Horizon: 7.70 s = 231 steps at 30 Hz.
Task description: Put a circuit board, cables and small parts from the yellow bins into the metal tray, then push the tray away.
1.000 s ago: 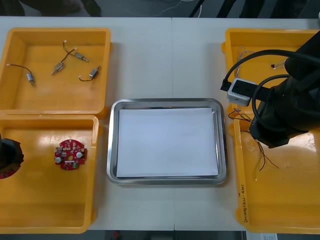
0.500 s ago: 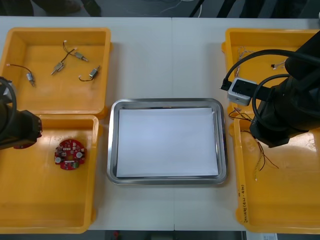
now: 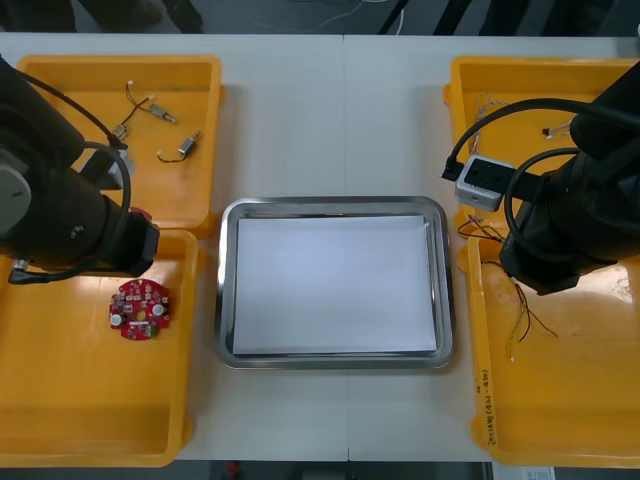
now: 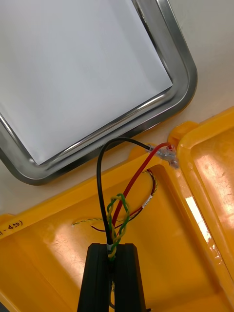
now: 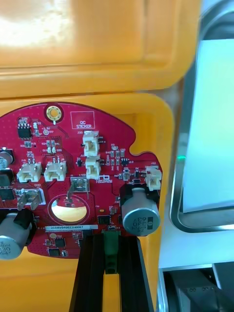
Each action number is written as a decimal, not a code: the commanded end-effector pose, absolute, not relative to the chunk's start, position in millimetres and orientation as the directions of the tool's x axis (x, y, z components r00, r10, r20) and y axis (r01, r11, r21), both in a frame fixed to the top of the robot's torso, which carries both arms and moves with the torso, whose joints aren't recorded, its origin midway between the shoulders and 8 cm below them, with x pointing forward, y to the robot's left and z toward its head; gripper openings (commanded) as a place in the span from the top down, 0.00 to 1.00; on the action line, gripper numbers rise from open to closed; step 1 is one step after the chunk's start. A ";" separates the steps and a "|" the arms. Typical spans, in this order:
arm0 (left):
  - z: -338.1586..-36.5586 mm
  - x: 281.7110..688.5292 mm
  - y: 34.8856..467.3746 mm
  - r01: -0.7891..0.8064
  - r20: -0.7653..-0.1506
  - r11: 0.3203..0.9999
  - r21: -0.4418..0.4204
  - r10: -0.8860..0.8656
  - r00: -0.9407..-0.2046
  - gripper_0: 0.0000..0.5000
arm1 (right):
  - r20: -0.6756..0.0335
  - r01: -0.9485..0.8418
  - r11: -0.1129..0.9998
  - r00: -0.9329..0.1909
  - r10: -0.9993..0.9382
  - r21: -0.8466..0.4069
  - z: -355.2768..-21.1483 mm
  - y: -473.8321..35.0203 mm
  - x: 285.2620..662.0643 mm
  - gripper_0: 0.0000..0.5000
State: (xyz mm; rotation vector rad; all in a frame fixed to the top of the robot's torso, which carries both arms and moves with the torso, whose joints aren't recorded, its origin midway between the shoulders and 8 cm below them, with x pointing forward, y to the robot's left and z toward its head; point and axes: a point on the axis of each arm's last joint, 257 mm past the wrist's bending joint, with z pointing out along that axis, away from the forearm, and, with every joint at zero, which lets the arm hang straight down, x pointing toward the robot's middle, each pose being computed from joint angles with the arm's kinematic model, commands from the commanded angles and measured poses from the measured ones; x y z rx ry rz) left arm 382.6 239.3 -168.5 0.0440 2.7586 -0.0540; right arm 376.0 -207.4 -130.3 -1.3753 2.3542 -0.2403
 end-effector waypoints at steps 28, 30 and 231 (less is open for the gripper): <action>-191.9 363.9 84.0 0.190 -0.443 0.981 0.026 0.181 -0.878 1.00 | -0.228 -0.784 0.482 -0.425 -0.876 -0.391 -121.0 -219.4 382.0 1.00; -198.1 363.1 79.4 0.181 -0.446 0.983 0.021 0.171 -0.879 1.00 | -0.228 -0.784 0.482 -0.425 -0.876 -0.391 -121.0 -219.4 382.0 1.00; -147.8 621.6 438.4 -0.299 -0.557 0.950 -0.089 -0.296 -0.776 0.00 | -0.298 -0.812 0.447 -0.350 -0.888 -0.377 -167.4 -64.5 427.2 0.00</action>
